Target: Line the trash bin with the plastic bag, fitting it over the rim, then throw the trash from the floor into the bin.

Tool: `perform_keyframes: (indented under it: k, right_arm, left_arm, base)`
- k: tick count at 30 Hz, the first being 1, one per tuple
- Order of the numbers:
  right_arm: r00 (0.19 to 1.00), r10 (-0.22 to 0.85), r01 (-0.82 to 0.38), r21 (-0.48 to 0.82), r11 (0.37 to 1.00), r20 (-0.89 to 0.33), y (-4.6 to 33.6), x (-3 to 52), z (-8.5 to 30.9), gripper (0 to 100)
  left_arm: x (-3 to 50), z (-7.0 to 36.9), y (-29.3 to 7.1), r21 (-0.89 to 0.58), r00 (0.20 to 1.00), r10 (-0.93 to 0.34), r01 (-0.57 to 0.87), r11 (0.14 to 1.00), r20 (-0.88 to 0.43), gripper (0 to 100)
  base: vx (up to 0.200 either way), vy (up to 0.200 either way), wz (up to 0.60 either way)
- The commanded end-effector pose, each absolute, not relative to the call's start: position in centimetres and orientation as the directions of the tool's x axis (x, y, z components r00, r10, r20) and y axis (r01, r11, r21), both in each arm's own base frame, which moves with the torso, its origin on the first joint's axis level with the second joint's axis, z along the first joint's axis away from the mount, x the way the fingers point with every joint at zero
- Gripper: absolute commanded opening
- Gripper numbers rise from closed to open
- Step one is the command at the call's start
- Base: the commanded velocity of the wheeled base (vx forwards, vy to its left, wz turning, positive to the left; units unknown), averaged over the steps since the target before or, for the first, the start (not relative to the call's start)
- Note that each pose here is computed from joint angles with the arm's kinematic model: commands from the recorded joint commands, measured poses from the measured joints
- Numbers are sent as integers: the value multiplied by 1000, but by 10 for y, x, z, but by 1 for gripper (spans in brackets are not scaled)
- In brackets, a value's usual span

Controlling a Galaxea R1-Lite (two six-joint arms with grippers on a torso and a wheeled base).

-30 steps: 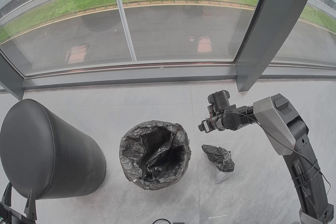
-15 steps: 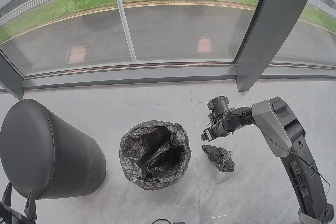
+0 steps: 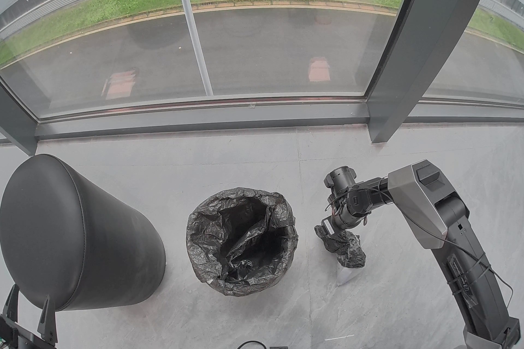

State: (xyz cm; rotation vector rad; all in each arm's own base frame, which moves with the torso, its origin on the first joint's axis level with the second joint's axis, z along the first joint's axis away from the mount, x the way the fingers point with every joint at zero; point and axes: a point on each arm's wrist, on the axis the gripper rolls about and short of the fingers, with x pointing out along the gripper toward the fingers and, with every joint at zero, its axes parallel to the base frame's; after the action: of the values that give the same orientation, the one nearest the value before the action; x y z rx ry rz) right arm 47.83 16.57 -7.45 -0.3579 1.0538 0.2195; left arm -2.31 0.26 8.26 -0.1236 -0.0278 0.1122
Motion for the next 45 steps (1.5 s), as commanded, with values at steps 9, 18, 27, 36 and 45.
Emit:
perform_keyframes:
  k: [9, 18, 27, 36, 45]
  right_arm:
    - [469, -20, -331, -197, 923, -883, 156, 480, -80, 100]
    - [434, -50, -348, -219, 912, -899, 152, 477, -83, 100]
    - [376, -65, -390, -221, 894, -924, 154, 469, -85, 100]
    - [262, -104, -450, -217, 866, -960, 149, 458, -108, 100]
    - [162, -137, -461, -198, 865, -977, 146, 444, -154, 100]
  left_arm:
    - [-24, 81, 3, -126, 993, 115, -110, 986, 32, 100]
    - [-24, 81, 3, -126, 993, 113, -108, 986, 32, 100]
    - [-24, 81, 3, -126, 993, 115, -110, 986, 32, 100]
    - [-24, 81, 3, -128, 993, 115, -110, 986, 32, 100]
    - [-24, 81, 3, -128, 993, 115, -110, 986, 32, 100]
  base:
    - [0, 0, 0]
    - [0, 0, 0]
    - [0, 0, 0]
    - [0, 0, 0]
    - [0, 0, 0]
